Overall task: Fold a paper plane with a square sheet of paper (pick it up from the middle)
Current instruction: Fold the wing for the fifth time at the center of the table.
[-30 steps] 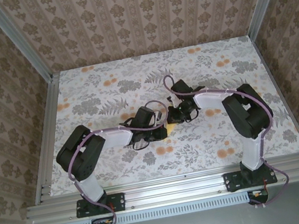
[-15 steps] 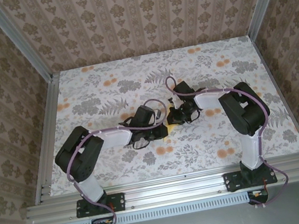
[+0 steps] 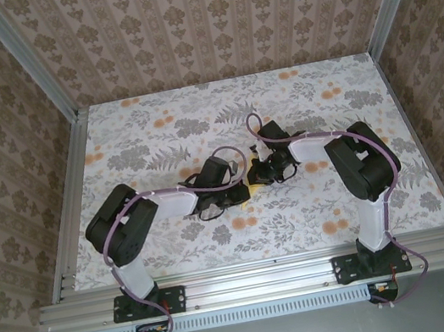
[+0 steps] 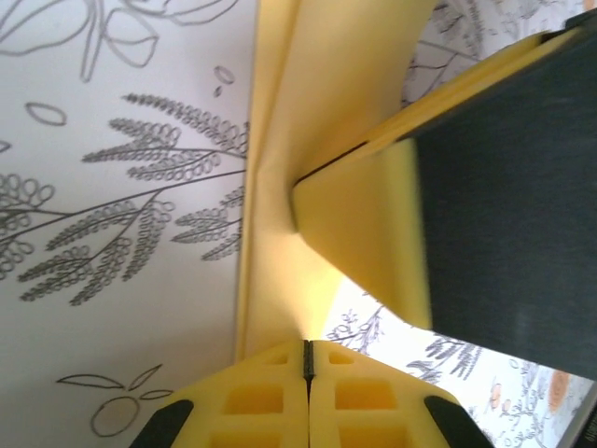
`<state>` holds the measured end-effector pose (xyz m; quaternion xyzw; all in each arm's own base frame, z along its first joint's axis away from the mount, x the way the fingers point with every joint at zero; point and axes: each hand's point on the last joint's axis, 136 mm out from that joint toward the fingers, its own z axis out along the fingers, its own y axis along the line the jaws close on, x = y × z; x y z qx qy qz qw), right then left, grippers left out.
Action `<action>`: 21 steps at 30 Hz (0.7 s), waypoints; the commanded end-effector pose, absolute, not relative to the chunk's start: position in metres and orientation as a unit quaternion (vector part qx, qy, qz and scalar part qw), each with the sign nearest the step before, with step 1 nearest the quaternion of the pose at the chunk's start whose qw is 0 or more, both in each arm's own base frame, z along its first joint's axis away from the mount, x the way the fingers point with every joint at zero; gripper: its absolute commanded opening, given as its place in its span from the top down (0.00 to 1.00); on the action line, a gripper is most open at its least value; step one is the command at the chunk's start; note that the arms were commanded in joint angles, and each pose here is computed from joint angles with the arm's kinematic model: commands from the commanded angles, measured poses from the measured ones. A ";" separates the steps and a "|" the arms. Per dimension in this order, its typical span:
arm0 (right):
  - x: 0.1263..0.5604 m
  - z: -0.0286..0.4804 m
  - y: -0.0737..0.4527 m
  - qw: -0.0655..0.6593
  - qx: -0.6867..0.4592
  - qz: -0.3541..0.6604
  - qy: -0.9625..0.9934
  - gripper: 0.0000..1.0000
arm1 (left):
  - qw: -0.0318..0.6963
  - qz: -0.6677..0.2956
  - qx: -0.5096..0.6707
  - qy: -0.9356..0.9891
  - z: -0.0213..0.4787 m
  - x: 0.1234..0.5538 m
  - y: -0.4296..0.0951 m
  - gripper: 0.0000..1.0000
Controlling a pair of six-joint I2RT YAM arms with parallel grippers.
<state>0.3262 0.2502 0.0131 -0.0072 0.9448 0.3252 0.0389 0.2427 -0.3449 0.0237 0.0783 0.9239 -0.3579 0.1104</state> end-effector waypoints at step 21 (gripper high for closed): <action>0.352 0.026 0.263 0.098 0.119 0.382 0.911 0.88 | 0.090 -0.324 0.057 0.940 -0.021 0.227 -0.310 1.00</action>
